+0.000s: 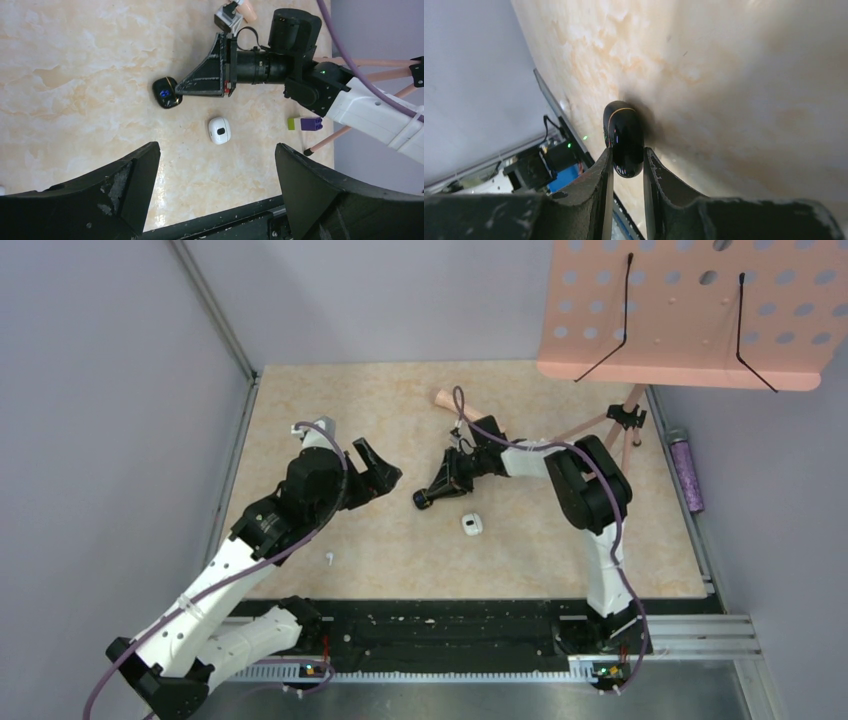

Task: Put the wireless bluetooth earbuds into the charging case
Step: Place the charging case with the earbuds at the center of the board, then pick up the charging case from the center of the board.

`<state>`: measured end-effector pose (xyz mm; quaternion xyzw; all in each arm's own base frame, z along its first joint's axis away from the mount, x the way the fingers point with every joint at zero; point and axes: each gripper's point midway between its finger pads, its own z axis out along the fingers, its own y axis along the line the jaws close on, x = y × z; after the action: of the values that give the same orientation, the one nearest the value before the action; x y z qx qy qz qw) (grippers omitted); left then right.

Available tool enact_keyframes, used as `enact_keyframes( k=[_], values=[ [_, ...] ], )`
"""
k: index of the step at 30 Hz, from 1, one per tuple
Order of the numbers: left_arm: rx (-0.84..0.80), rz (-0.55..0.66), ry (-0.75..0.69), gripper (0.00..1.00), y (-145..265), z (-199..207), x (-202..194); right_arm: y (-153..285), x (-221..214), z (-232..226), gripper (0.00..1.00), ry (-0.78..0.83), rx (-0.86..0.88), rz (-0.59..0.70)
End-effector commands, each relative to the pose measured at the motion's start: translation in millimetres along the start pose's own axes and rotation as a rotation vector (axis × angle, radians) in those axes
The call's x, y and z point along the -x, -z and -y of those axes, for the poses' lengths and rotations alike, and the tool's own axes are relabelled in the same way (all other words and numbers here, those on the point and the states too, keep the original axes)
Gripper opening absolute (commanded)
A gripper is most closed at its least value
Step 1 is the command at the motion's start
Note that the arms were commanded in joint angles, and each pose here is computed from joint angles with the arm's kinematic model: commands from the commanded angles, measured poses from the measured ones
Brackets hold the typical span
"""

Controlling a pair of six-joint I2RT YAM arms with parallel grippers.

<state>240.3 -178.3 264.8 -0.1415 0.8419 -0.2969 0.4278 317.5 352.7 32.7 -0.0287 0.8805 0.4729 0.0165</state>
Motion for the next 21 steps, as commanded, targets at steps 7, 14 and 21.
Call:
enact_keyframes(
  k=[7, 14, 21],
  values=[
    [0.009, 0.022, 0.019, 0.91, -1.3, -2.2, 3.9, 35.0, 91.8, 20.0, 0.26, 0.034, -0.275, 0.289],
    [0.07, 0.044, 0.005, 0.93, -0.9, -16.2, 5.9, 58.0, 76.3, 7.1, 0.45, 0.105, -0.309, 0.327],
    [0.198, 0.004, 0.044, 0.99, -10.1, -45.8, -5.8, 71.4, 27.4, -0.8, 0.46, 0.207, -0.37, 0.325]
  ],
)
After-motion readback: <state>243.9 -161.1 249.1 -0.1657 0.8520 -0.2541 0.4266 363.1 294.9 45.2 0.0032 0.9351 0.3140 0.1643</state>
